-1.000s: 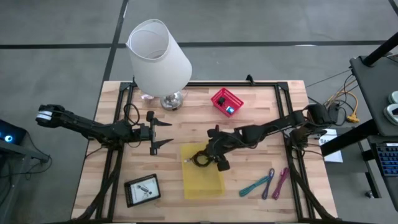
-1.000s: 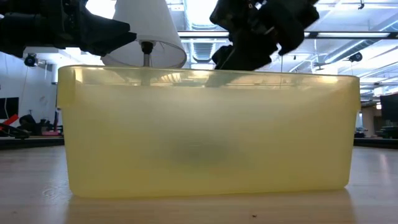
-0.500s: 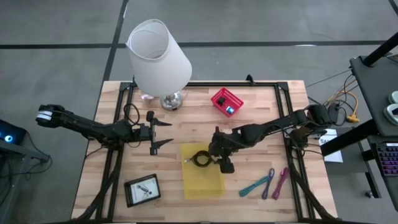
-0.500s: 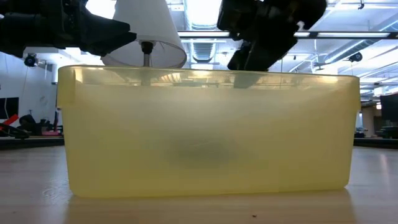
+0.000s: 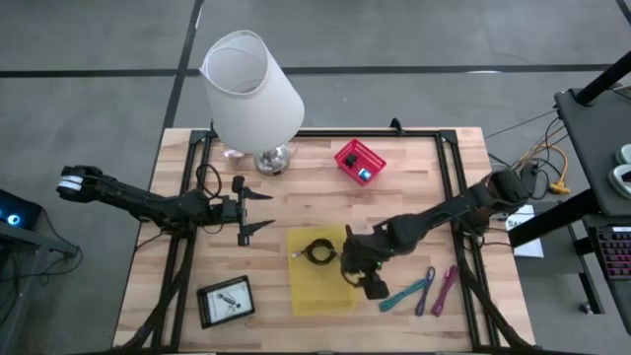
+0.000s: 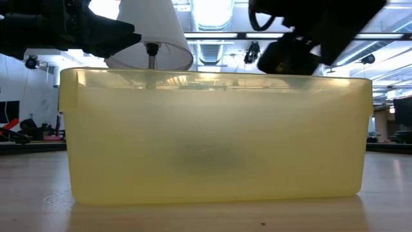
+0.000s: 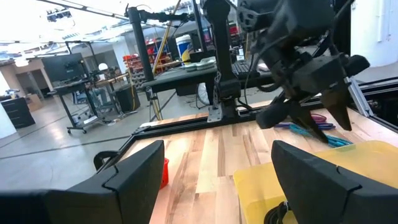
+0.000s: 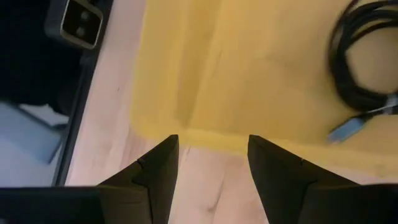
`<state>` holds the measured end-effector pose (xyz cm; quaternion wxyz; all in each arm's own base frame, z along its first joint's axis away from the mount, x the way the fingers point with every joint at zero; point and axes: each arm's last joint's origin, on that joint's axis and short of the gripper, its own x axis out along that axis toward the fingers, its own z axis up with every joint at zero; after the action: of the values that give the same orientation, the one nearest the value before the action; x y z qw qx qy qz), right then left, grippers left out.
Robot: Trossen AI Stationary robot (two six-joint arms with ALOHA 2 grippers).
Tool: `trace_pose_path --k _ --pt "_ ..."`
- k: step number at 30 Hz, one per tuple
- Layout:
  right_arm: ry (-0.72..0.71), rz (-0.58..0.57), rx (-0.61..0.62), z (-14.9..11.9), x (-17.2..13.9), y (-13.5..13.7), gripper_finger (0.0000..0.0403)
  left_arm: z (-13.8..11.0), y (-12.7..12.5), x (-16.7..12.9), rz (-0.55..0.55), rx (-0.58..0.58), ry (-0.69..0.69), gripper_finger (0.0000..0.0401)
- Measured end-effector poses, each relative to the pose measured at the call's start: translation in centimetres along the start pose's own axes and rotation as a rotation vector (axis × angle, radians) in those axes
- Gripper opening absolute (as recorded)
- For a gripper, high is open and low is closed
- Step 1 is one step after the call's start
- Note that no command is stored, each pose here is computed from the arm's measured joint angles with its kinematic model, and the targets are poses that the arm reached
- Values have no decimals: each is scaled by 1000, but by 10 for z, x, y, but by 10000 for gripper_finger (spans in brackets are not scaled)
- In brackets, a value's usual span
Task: Pick and place items into bin
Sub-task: Put the blue charger cable into the yellow bin
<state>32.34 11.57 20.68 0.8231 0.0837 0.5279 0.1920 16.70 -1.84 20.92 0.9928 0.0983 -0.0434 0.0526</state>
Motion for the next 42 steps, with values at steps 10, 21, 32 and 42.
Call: trace_pose_path --k 10,21,32,42 --pt "117 13 38 -29 18 29 178 0 0 0 1 0 -1 279" --pt "246 25 -64 -66 33 61 178 0 0 0 1 0 -1 279" --pt "167 -152 -61 -77 38 73 165 -1 0 0 -2 -10 10 279" --pt "114 -107 -47 -84 48 74 169 -1 0 0 -2 -25 9 279"
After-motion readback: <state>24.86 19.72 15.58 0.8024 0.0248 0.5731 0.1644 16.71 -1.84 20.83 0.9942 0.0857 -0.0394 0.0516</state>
